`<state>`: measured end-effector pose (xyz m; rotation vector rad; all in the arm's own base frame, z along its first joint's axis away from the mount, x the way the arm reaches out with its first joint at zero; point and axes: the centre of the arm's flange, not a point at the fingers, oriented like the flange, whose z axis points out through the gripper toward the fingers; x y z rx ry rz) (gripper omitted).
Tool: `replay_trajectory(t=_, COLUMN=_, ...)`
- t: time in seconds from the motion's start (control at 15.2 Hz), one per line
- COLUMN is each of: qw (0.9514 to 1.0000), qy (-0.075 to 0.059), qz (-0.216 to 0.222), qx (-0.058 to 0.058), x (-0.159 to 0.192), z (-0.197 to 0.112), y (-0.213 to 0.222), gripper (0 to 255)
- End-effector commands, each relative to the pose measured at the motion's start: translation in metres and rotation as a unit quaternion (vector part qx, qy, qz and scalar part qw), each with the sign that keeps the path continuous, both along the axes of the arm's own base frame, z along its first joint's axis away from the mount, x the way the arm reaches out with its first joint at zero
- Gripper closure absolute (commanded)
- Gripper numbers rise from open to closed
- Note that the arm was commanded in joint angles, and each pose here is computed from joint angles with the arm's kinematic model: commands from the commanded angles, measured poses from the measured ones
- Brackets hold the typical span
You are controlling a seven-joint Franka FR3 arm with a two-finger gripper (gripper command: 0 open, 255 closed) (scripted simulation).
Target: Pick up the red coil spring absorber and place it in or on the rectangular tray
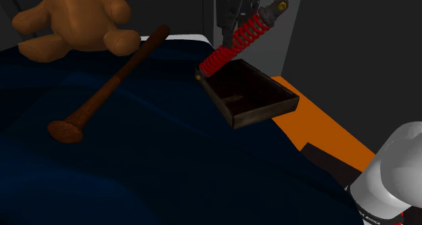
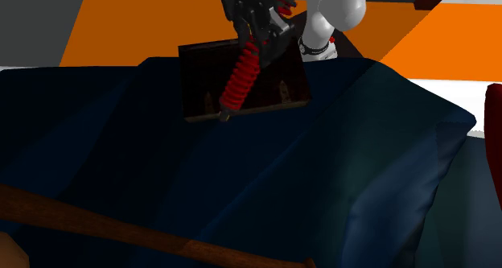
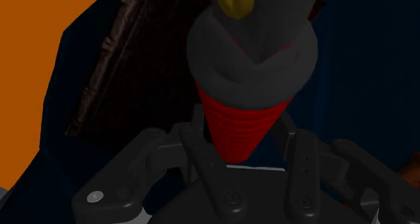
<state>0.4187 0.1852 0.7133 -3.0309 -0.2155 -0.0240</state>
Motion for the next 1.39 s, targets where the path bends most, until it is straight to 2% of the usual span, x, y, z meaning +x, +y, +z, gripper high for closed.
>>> replay_trajectory(t=0.0, qw=1.0000, qy=0.000, qz=-0.001, qx=0.000, x=-0.003, z=0.002, y=-0.031, gripper=255)
replay_trajectory(t=0.07, qw=1.0000, qy=0.000, qz=-0.001, qx=0.000, x=-0.004, z=0.003, y=-0.042, gripper=255)
replay_trajectory(t=1.06, qw=1.0000, qy=0.000, qz=-0.001, qx=0.000, x=-0.004, z=-0.076, y=-0.042, gripper=255)
replay_trajectory(t=1.32, qw=1.0000, qy=0.000, qz=-0.001, qx=0.000, x=-0.004, z=-0.079, y=-0.042, gripper=255)
